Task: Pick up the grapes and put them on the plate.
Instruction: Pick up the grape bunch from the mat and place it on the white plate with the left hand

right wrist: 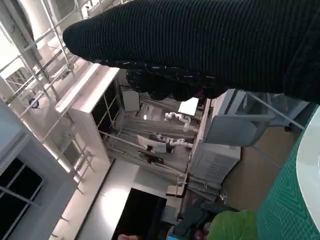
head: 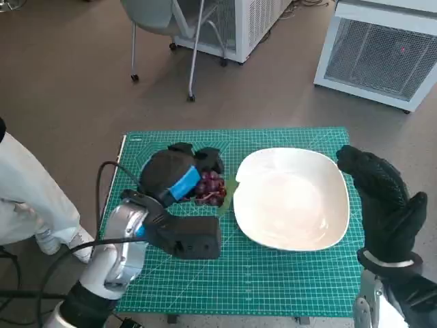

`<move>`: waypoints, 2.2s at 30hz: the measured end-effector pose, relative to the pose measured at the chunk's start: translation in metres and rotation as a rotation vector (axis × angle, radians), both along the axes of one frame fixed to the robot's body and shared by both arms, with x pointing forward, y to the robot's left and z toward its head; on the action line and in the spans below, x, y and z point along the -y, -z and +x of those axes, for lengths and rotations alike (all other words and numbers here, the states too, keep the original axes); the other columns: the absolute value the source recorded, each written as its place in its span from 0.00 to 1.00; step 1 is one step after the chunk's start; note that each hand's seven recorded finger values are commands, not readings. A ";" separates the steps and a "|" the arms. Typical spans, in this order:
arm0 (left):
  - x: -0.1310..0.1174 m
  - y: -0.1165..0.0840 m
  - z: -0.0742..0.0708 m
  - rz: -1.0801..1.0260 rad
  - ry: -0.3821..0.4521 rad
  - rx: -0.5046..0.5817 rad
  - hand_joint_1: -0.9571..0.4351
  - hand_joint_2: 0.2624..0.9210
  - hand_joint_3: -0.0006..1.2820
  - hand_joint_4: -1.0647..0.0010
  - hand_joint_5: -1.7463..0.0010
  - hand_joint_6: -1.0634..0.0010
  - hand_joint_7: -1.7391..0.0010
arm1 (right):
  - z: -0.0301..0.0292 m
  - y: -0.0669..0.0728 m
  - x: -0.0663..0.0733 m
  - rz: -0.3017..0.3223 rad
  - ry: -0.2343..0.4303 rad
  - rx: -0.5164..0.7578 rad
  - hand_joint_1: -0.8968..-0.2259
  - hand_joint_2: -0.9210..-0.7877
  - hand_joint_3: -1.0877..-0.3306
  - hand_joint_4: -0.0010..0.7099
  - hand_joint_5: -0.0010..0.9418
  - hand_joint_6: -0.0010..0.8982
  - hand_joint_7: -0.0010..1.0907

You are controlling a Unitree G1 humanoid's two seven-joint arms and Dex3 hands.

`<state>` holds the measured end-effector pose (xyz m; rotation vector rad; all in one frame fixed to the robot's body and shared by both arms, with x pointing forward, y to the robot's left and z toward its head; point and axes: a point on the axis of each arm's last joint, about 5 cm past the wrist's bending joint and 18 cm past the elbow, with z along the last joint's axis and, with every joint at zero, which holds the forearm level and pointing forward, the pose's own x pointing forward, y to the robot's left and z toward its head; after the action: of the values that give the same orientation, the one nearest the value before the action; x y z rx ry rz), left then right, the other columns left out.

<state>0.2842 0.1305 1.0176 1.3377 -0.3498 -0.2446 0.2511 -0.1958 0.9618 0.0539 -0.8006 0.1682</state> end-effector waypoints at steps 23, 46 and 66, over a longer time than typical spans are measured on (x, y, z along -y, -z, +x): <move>0.098 -0.038 0.014 0.078 0.283 0.022 0.69 1.00 0.08 0.34 0.29 0.46 0.35 | -0.0038 0.000 0.002 -0.005 0.007 0.004 0.56 0.00 0.71 0.65 0.00 0.14 0.53; 0.135 -0.041 0.029 0.107 0.331 -0.072 0.95 0.62 0.65 0.67 0.01 0.52 0.89 | -0.0130 -0.001 0.003 0.013 0.043 0.018 0.60 0.00 0.71 0.63 0.00 0.13 0.54; 0.132 -0.033 0.041 0.048 0.376 -0.307 0.75 0.70 0.29 0.68 0.63 0.71 1.00 | -0.0141 0.001 0.003 0.018 0.059 0.011 0.60 0.00 0.71 0.63 0.00 0.12 0.55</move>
<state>0.3248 -0.0018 1.0509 1.2513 -0.3345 -0.7684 0.2370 -0.1986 0.9608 0.0463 -0.8142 0.1061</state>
